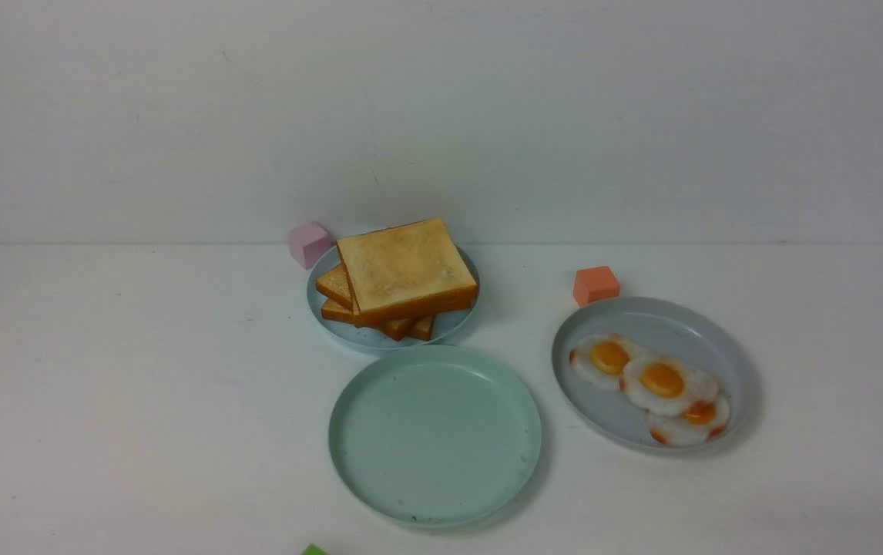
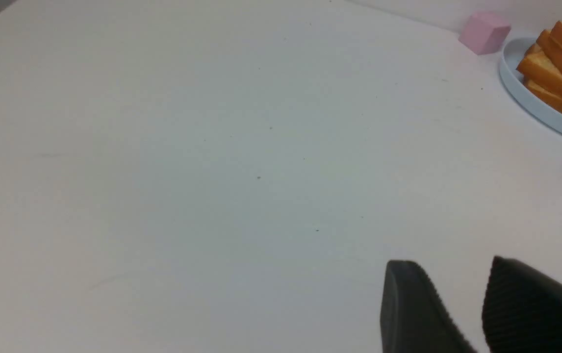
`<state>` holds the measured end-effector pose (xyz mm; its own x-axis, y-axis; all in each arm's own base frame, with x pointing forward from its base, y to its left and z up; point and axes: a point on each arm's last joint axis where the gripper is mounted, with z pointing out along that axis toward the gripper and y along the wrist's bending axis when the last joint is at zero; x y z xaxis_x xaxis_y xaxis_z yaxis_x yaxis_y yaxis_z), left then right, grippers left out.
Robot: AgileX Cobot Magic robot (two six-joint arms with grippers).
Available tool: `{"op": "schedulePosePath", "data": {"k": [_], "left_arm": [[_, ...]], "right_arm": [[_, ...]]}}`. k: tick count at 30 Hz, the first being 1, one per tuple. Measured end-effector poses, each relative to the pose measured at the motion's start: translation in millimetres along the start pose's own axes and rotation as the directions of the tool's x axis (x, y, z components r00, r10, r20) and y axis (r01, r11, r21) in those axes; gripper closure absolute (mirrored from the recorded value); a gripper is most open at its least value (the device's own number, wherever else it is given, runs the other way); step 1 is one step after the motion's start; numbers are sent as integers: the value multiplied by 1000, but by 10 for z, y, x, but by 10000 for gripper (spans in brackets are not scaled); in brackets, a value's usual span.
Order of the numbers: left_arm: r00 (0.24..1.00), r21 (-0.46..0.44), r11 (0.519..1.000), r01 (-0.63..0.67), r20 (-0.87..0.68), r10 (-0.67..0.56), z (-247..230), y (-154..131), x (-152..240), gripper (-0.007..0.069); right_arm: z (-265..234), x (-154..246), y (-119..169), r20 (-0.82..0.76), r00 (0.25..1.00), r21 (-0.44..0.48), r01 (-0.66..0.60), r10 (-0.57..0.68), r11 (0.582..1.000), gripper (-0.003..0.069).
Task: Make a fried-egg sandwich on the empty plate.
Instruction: Use the left arm to grab a slice of bread
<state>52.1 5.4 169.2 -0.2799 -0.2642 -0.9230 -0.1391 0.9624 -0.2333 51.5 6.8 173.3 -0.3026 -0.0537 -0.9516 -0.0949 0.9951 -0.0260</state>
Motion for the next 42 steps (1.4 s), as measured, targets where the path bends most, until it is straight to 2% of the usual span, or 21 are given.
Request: {"op": "schedulePosePath", "data": {"k": [38,40,42], "left_arm": [[1000,7,1000,1,16,-1,0,-6,-14,387],[998,26,999,36,41,-37,-1,-22,-39,387],[965,121,968,222,116,-236,-13,-83,-128,387]], "right_arm": [[0,0,0,0,1000,0,0,0,1000,417],[0,0,0,0,1000,0,0,0,1000,417],[0,0,0,0,1000,0,0,0,1000,417]]}}
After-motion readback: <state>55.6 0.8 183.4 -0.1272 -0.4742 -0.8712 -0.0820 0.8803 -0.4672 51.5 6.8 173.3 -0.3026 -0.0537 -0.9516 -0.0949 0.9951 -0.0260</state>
